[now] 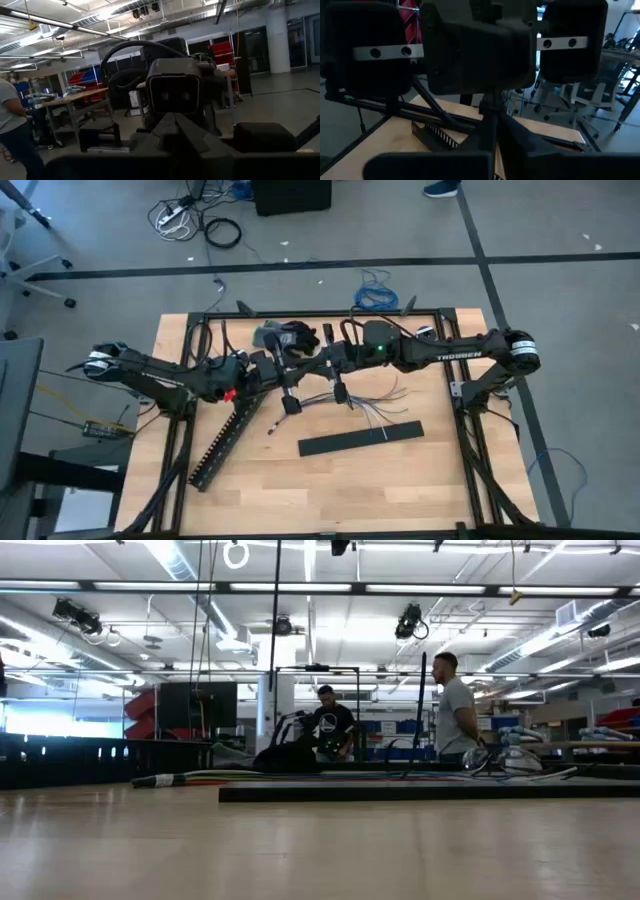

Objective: Ziptie cables
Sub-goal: Wrap the other black zip tie on the cable wires

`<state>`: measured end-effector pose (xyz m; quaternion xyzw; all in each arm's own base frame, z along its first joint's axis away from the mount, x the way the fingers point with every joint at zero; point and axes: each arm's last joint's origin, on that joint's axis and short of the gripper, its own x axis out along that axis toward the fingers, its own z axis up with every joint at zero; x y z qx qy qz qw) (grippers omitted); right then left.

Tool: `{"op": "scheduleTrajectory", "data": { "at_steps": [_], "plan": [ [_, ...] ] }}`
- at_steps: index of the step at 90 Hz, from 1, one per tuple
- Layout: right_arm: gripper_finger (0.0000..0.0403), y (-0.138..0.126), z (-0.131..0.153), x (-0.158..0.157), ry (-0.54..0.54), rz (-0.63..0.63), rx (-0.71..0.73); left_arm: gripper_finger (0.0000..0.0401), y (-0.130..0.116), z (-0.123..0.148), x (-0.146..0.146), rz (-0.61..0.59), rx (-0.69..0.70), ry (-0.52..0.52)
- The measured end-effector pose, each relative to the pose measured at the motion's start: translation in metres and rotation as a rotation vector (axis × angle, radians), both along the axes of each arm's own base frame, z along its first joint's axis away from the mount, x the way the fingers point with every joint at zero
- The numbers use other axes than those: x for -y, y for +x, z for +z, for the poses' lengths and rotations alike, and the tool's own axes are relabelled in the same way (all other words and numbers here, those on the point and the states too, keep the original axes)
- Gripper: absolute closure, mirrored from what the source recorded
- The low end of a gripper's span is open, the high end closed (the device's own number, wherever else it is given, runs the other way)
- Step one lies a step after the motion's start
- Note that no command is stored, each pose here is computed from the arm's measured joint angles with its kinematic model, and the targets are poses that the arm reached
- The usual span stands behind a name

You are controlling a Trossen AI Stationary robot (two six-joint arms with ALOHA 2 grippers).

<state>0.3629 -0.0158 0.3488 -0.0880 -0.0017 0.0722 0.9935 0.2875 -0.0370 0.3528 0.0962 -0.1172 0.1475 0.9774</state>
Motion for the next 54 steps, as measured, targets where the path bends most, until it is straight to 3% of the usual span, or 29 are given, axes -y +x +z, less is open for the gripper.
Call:
{"op": "scheduleTrajectory", "data": {
  "at_steps": [26,54],
  "plan": [
    [0.0383,-0.0002,-0.0024,-0.0019,-0.022,0.0,-0.026,0.0401,0.0008,-0.0021,0.0001,0.0,-0.021,0.003],
    [0.025,0.0,-0.0034,0.0004,-0.026,-0.078,-0.037,0.0401,0.0012,-0.0037,0.0002,-0.001,-0.036,0.001]
  ]
}}
